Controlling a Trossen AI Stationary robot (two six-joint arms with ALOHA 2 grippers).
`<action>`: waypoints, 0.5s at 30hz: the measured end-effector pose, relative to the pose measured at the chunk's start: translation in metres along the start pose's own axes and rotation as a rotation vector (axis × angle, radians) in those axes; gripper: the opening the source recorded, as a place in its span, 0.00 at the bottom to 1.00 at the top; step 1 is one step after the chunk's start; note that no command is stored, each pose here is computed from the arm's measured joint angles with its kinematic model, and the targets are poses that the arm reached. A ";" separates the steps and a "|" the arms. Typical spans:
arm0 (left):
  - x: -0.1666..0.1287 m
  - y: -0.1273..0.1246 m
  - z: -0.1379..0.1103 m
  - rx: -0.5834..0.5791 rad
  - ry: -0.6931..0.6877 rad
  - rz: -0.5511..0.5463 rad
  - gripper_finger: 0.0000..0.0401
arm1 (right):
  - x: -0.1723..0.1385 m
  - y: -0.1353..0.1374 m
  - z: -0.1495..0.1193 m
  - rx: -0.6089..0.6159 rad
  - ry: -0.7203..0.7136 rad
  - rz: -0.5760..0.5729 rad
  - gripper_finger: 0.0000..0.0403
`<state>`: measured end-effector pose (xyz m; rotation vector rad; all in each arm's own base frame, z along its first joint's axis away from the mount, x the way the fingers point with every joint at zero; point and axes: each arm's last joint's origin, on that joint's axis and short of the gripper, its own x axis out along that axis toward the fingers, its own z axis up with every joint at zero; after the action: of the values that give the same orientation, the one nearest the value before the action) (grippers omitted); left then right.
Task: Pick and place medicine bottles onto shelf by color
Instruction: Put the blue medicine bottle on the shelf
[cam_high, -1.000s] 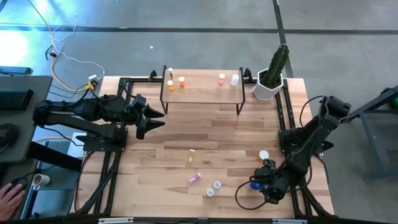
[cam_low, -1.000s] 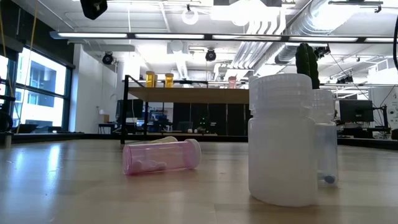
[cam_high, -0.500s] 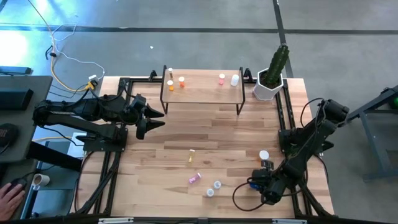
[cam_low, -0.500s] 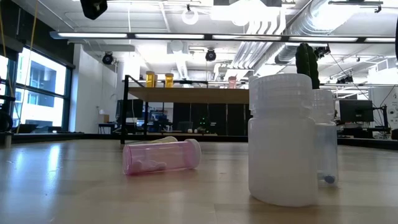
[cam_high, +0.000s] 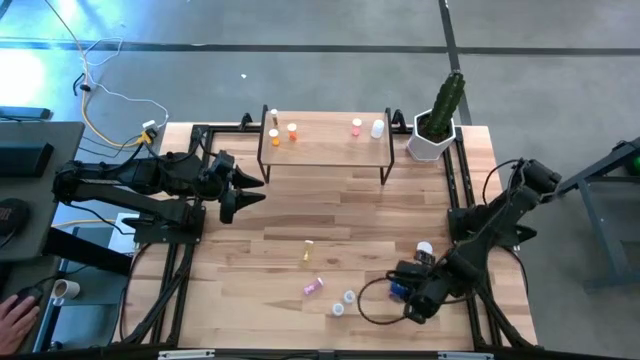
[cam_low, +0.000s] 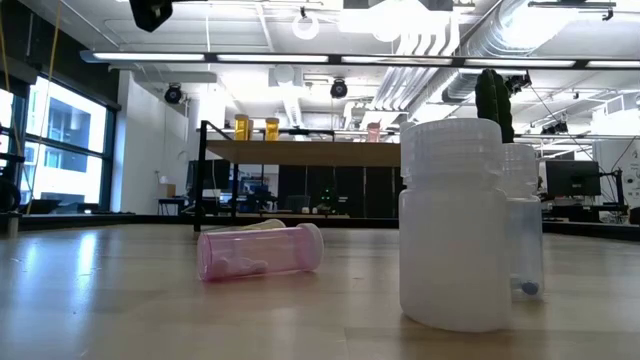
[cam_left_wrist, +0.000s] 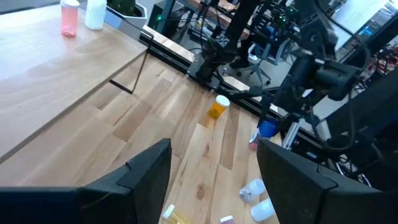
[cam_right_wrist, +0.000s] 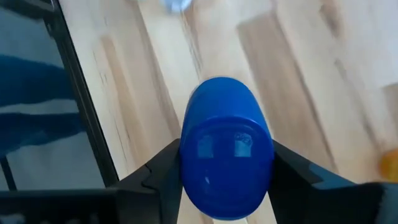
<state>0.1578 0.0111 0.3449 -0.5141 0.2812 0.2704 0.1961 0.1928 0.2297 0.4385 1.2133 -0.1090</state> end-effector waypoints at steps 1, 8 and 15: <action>0.000 0.000 0.000 0.000 -0.001 0.002 0.57 | -0.003 0.000 0.006 0.002 -0.006 -0.002 0.41; 0.000 0.000 0.000 0.045 -0.002 0.004 0.57 | -0.020 -0.008 0.047 0.044 -0.048 -0.018 0.40; 0.000 0.000 0.000 0.070 -0.002 0.005 0.57 | -0.032 -0.031 0.091 0.060 -0.074 -0.033 0.40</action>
<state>0.1578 0.0113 0.3449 -0.4441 0.2889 0.2645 0.2547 0.1249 0.2759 0.4635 1.1467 -0.1887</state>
